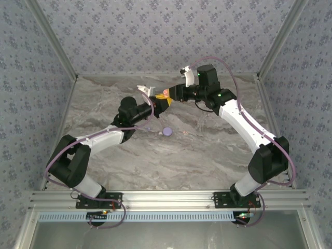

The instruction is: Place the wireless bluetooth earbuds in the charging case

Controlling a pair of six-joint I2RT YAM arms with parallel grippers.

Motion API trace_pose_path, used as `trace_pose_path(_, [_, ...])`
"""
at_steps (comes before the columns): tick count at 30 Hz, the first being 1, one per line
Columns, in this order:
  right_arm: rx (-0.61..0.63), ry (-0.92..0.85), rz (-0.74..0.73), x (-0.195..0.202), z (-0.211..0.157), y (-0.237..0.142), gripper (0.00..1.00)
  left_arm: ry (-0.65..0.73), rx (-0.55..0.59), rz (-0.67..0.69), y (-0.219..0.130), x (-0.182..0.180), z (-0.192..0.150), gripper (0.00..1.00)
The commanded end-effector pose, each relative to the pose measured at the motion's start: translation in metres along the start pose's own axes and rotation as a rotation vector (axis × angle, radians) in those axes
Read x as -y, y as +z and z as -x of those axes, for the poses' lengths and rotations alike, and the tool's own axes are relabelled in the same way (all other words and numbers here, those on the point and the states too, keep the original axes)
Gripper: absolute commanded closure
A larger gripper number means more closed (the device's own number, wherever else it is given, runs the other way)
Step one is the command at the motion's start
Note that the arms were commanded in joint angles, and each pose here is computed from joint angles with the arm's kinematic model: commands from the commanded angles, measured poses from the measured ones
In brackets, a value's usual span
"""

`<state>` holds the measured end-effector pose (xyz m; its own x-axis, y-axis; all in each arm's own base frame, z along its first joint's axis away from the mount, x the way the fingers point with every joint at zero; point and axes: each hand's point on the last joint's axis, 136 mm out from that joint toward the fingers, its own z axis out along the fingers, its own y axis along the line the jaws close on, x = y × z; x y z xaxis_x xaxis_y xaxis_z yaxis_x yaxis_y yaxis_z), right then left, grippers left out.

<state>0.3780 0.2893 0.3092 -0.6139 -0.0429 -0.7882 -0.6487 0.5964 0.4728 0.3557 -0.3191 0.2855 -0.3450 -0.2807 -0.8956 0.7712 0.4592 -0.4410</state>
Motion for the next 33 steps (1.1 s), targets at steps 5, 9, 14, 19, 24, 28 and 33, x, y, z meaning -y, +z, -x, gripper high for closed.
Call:
trace_pose_path(5, [-0.021, -0.033, 0.018, -0.013, -0.001, -0.008, 0.63, 0.049, 0.051, -0.075, 0.000, 0.024, 0.027, 0.92])
trace_pose_path(9, [-0.013, -0.044, 0.013, -0.016, 0.004, -0.012, 0.57, 0.063, 0.028, -0.067, 0.000, 0.022, 0.022, 0.92])
trace_pose_path(14, [-0.003, -0.064, -0.025, -0.016, 0.011, -0.020, 0.48, 0.101, 0.001, -0.072, -0.001, 0.023, 0.016, 0.92])
trace_pose_path(19, [-0.003, -0.086, -0.069, -0.015, 0.013, -0.031, 0.48, 0.141, -0.015, -0.045, -0.003, 0.019, 0.013, 0.93])
trace_pose_path(24, [-0.045, -0.094, -0.096, -0.012, 0.003, -0.035, 0.51, 0.175, -0.015, -0.026, -0.005, 0.018, 0.016, 0.93])
trace_pose_path(28, [-0.068, -0.091, -0.092, -0.011, -0.003, -0.034, 0.62, 0.189, -0.012, -0.029, -0.006, 0.020, 0.018, 0.93])
trace_pose_path(33, [-0.082, -0.086, -0.076, -0.012, -0.006, -0.031, 0.70, 0.193, -0.009, -0.032, -0.005, 0.021, 0.020, 0.93])
